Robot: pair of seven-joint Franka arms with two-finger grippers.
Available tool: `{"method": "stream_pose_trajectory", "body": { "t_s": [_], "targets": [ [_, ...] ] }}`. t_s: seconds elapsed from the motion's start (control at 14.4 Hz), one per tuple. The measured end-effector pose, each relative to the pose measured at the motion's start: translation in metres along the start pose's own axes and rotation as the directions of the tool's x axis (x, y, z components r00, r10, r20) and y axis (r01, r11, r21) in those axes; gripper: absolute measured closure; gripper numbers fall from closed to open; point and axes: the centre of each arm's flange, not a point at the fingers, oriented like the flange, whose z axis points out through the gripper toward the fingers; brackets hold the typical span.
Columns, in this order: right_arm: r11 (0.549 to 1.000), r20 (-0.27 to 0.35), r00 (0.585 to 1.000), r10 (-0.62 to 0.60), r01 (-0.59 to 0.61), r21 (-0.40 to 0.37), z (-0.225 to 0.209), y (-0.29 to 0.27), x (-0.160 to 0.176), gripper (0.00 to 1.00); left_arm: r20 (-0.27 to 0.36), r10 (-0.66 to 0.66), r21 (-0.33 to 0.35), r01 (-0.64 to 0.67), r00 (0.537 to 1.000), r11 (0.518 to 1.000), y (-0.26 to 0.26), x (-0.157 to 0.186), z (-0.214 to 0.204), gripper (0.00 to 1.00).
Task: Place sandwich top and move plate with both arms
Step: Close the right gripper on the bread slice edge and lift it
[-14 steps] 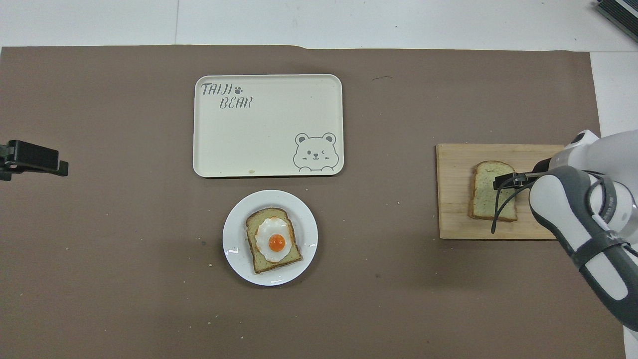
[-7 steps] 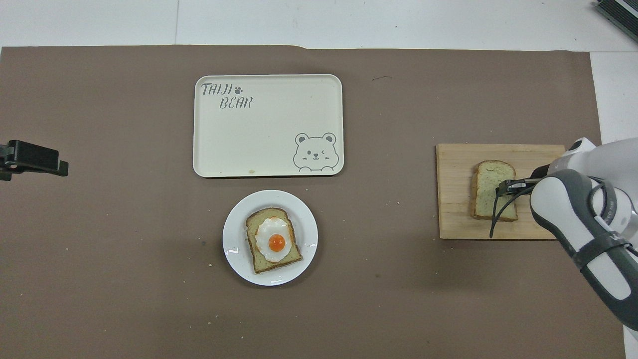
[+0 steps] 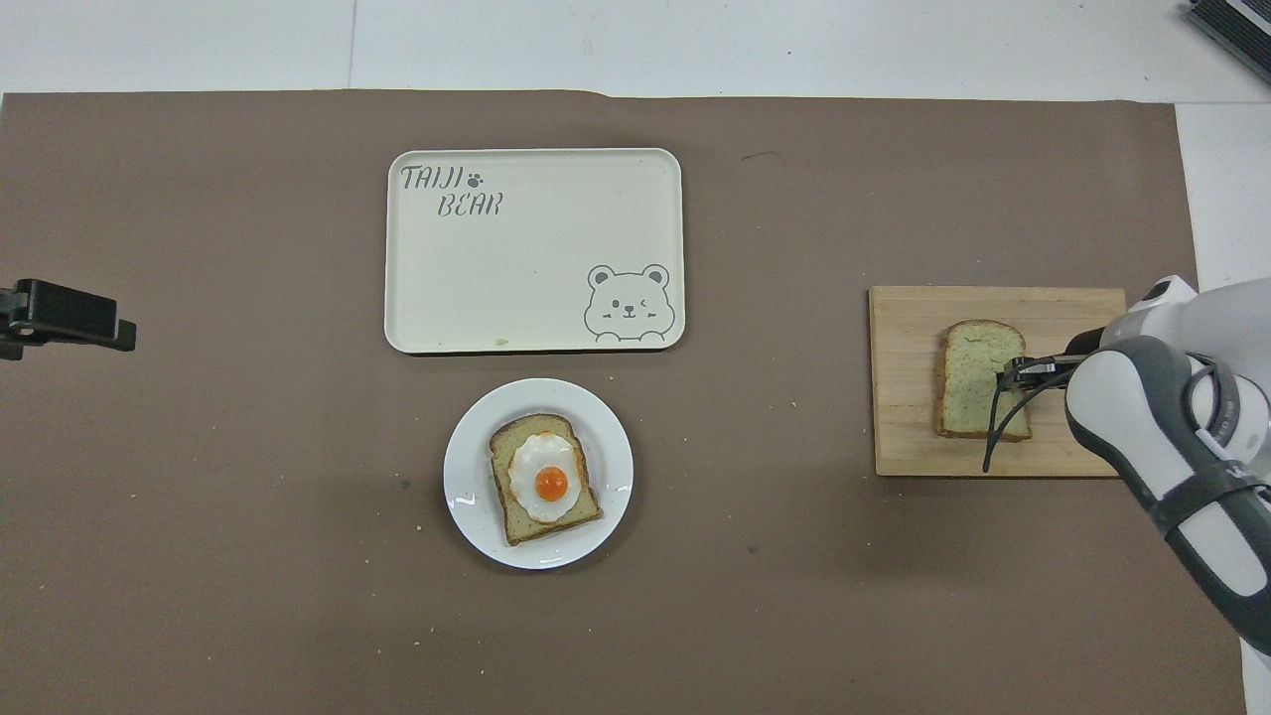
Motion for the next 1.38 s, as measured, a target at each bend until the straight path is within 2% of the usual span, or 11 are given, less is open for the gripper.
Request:
{"method": "stream_pose_trajectory", "body": {
  "t_s": [0.07, 0.55, 1.11, 1.38],
  "targets": [
    [1.000, -0.001, 1.000, 0.001, -0.001, 0.000, -0.001, 0.001, 0.000, 0.95, 0.000, 0.000, 0.000, 0.000, 1.000, 1.000, 0.000, 0.000, 0.000, 0.00],
    [1.000, -0.004, 1.000, -0.009, 0.009, 0.005, -0.011, -0.004, 0.006, 0.95, 0.000, 0.000, 0.000, 0.000, 1.000, 1.000, 0.000, 0.000, 0.000, 0.00],
    [0.995, 0.056, 0.996, -0.073, 0.069, 0.070, -0.111, -0.035, 0.025, 0.95, 0.000, 0.000, 0.000, 0.000, 1.000, 1.000, 0.000, 0.000, 0.000, 0.00],
    [0.984, 0.095, 0.988, -0.126, 0.112, 0.140, -0.120, -0.076, 0.027, 0.95, 0.000, 0.000, 0.000, 0.000, 1.000, 1.000, 0.000, 0.000, 0.000, 0.00]
  ]
}}
